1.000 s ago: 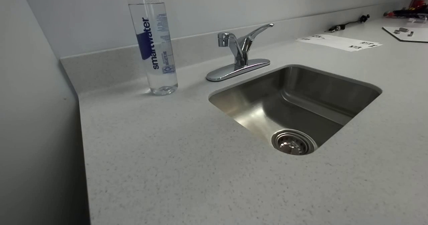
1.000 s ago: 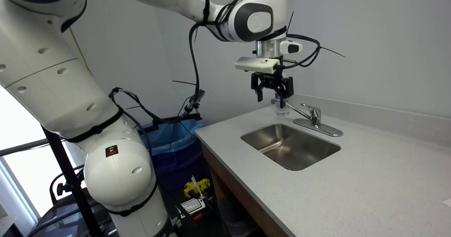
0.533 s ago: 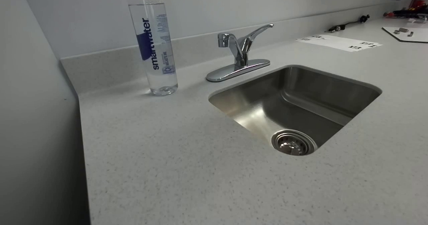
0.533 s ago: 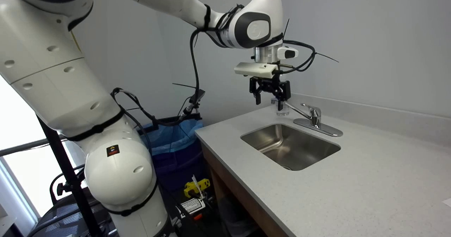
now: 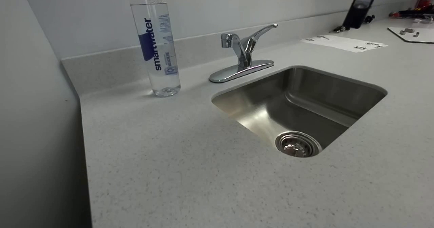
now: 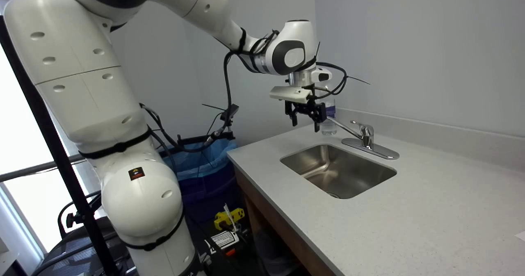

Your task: Turn the faucet to the right

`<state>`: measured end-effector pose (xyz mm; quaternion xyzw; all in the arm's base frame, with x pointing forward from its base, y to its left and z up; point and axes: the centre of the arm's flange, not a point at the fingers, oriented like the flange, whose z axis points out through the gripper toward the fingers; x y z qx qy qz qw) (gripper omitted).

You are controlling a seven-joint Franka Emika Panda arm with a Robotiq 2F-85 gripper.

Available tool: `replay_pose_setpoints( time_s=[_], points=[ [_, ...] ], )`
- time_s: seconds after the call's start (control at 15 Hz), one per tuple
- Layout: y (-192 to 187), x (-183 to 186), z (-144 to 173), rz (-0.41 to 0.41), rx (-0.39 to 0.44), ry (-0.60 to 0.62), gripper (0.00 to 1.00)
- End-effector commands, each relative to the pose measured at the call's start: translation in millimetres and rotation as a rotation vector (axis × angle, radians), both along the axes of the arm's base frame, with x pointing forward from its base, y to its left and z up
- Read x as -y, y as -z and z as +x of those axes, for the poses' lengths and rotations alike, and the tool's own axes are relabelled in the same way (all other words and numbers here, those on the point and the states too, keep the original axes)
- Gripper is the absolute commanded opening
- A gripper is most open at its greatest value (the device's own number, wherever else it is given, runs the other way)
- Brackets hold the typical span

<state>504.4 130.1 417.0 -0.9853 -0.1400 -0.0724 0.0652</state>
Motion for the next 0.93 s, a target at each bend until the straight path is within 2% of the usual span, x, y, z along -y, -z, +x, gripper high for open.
replay_pose_setpoints(
  time_s=[0.0,0.27,0.47,0.8,0.87],
  points=[
    [-3.5,-30.5,36.8,0.048,0.029,0.025,1.00],
    [-16.2,-44.5,72.1,0.070,0.058,0.050,1.00],
    [-37.7,-43.8,116.3,0.089,0.101,0.059,1.00],
    [-44.8,-57.4,167.1,0.131,0.192,0.059,1.00],
    [-33.6,-68.4,161.8,0.135,0.204,0.058,1.00]
  ],
)
